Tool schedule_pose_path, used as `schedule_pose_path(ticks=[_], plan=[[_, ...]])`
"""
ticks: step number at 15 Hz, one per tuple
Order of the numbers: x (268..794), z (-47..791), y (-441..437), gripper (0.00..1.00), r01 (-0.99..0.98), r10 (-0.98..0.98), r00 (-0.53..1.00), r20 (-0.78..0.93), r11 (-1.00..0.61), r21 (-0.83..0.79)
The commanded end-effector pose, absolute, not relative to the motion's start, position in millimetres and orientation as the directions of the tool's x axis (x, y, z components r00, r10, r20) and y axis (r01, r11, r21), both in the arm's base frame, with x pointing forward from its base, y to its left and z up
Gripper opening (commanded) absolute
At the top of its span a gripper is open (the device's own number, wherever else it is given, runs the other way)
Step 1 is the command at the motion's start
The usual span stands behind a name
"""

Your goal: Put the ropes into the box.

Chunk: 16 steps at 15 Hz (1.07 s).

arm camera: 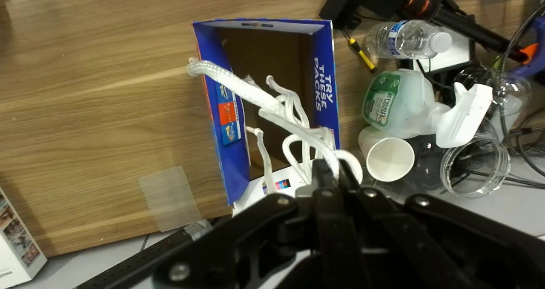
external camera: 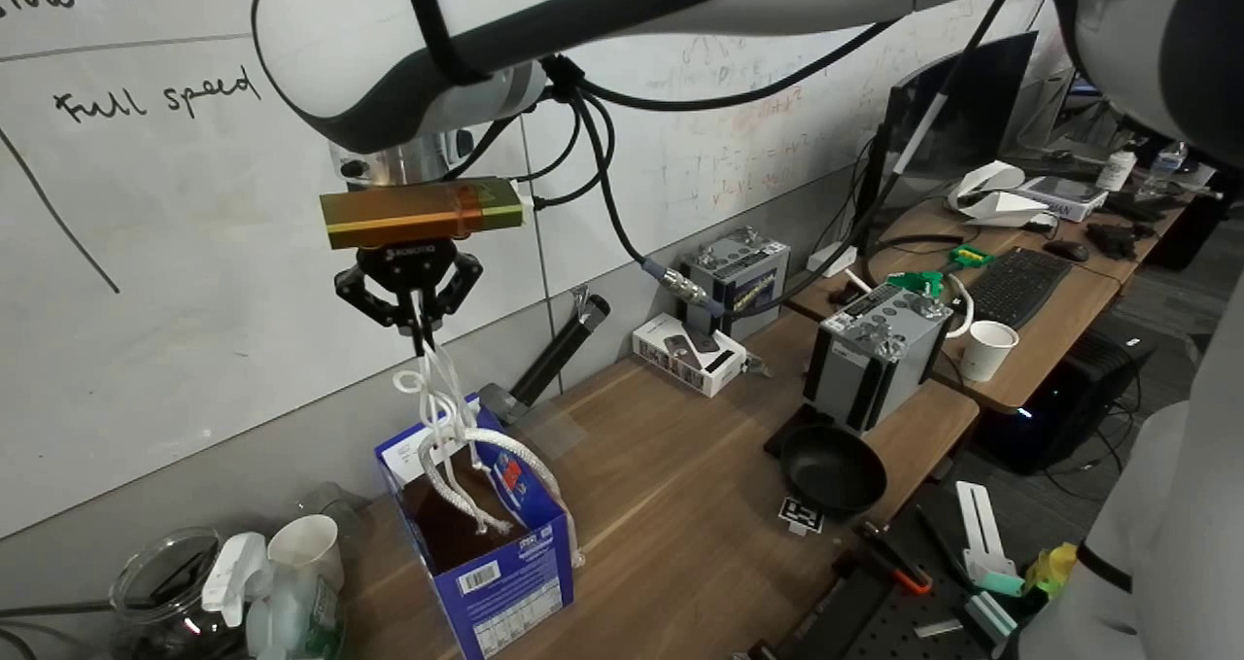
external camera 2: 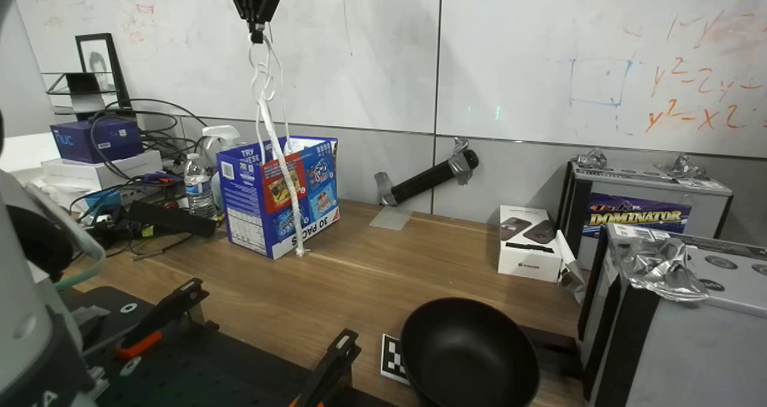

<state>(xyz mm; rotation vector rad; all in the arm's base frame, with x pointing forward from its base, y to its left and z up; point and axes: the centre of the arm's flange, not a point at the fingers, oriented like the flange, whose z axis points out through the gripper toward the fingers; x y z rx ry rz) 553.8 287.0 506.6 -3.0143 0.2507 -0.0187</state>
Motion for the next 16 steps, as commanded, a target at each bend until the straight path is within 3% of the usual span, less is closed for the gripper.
schedule_pose_path(ticks=[1, 2, 3, 4, 13, 16], plan=[[550, 510, 282, 0.03, -0.143, -0.147, 0.989, 0.014, -0.979, -0.145], [550, 508, 284, 0.03, -0.136, -0.139, 0.990, 0.013, -0.980, -0.142], [550, 509, 284, 0.30, -0.135, -0.137, 0.991, 0.001, -0.979, -0.150], [550, 509, 284, 0.31, -0.125, -0.126, 0.992, 0.002, -0.981, -0.151], [544, 504, 279, 0.98, -0.104, -0.102, 0.994, -0.026, -0.986, -0.129], [533, 492, 264, 1.00, -0.169, -0.165, 0.985, -0.048, -0.981, -0.097]])
